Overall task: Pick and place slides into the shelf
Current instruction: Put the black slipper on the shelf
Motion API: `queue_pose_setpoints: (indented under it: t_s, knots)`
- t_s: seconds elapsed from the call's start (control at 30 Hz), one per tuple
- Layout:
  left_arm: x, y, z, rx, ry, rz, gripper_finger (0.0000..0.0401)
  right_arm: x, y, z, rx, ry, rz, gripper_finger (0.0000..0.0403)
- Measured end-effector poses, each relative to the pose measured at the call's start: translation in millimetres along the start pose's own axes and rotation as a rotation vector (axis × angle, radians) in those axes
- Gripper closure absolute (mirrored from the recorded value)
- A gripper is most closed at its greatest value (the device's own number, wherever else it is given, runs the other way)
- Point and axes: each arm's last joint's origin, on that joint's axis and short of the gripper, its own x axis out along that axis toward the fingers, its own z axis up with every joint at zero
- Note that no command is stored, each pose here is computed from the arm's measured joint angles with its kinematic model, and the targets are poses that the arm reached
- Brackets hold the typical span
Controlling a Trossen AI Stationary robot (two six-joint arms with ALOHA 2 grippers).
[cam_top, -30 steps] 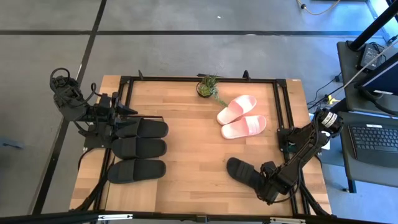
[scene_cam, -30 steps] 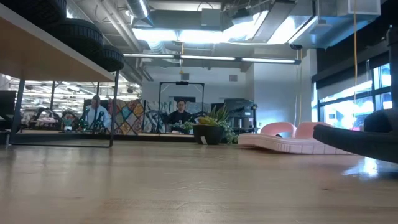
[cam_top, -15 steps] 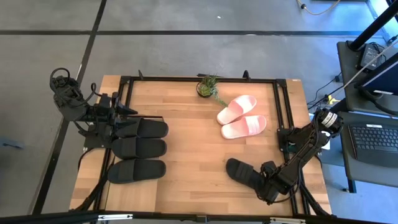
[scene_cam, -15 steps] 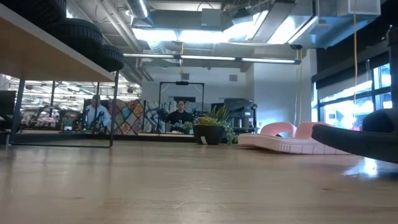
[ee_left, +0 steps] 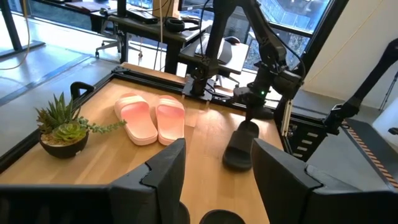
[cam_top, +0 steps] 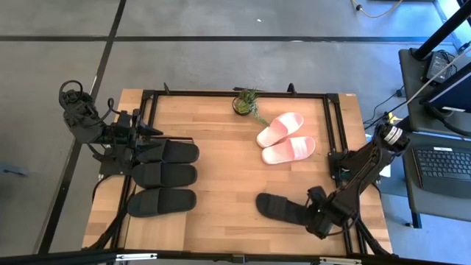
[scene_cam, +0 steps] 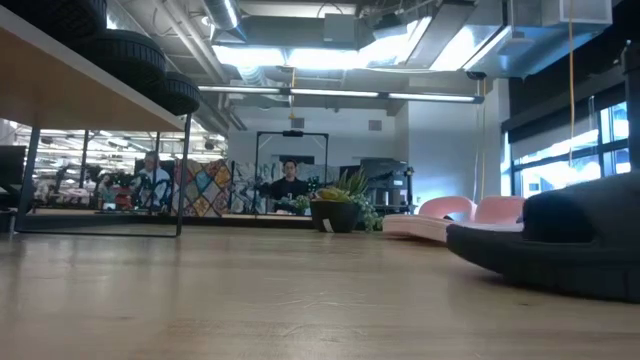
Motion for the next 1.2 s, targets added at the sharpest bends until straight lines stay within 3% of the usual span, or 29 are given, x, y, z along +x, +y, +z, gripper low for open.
queue_pose_setpoints:
  t_s: [0.13, 0.5, 0.87, 1.2]
  knots:
    - [0.0, 0.0, 0.0, 0.000, 0.000, 0.000, 0.0226, -11.5, -0.1, 5.0, -0.014, 0.020, 0.040, 0.0402]
    - [0.0, 0.0, 0.0, 0.001, 0.000, 0.000, 0.0226, -38.1, 6.1, 27.1, -0.041, -0.098, 0.254, 0.0403]
    - [0.2, -0.2, -0.1, 0.000, 0.001, 0.000, 0.0226, -43.0, 18.2, 49.7, -0.076, -0.139, 0.276, 0.0403]
    - [1.6, -1.7, -0.3, -0.001, 0.005, 0.003, 0.0226, -46.9, 41.8, 67.6, -0.087, -0.153, 0.409, 0.0403]
